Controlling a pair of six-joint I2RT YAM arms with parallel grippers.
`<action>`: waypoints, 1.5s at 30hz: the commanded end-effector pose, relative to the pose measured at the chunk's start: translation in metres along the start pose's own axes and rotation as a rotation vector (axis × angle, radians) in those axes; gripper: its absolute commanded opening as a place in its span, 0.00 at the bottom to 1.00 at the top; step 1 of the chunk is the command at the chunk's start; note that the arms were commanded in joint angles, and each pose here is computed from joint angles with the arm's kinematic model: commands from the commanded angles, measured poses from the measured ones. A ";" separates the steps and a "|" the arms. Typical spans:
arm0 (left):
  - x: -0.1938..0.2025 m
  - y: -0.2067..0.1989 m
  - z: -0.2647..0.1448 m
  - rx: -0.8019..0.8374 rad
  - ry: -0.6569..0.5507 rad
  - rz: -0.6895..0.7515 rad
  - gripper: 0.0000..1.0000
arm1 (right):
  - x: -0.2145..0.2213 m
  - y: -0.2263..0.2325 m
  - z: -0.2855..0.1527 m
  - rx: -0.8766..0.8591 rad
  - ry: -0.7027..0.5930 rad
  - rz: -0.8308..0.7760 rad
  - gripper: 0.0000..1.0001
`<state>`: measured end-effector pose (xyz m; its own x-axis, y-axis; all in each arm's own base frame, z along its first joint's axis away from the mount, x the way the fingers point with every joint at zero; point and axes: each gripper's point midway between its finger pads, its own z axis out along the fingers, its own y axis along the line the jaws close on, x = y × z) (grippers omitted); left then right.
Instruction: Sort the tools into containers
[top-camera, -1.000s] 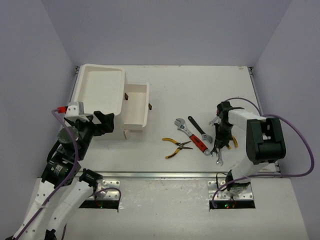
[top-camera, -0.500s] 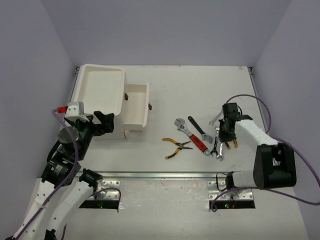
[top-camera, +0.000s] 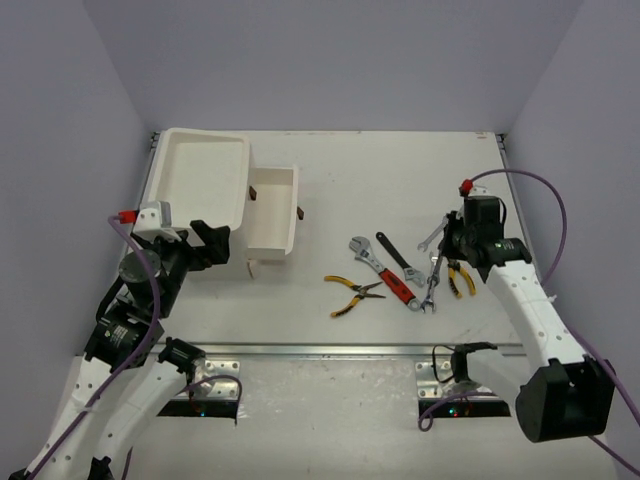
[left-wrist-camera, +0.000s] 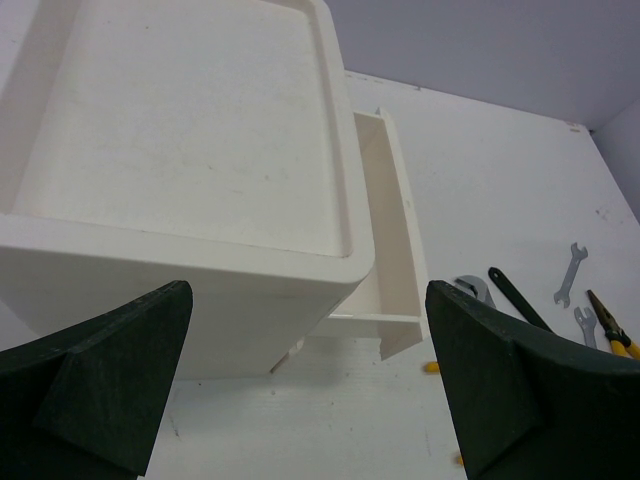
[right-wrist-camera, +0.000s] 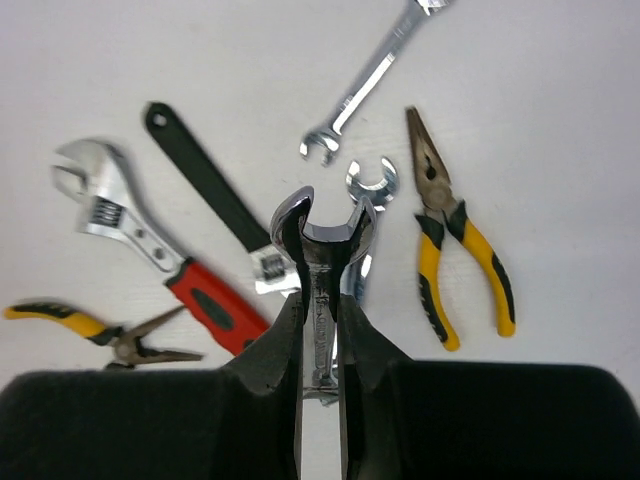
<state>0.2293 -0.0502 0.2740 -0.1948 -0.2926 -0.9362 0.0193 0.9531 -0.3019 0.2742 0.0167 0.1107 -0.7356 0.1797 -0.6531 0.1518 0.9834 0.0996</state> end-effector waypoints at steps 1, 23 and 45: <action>-0.019 -0.003 0.000 0.012 -0.066 -0.008 1.00 | -0.057 0.065 -0.030 -0.279 -0.137 0.032 0.00; -0.025 0.001 -0.008 0.000 -0.100 -0.019 1.00 | -0.105 0.428 -0.013 -0.952 0.113 0.083 0.02; -0.031 0.009 -0.015 -0.036 -0.139 -0.045 1.00 | -0.076 0.109 0.008 -0.014 -0.002 -0.049 0.99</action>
<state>0.2198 -0.0385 0.2880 -0.1205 -0.3163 -0.9410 -0.0021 0.9480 -0.3183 0.3869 0.2336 0.2073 -0.7225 0.1613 -0.6723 -0.1037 0.9361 0.3360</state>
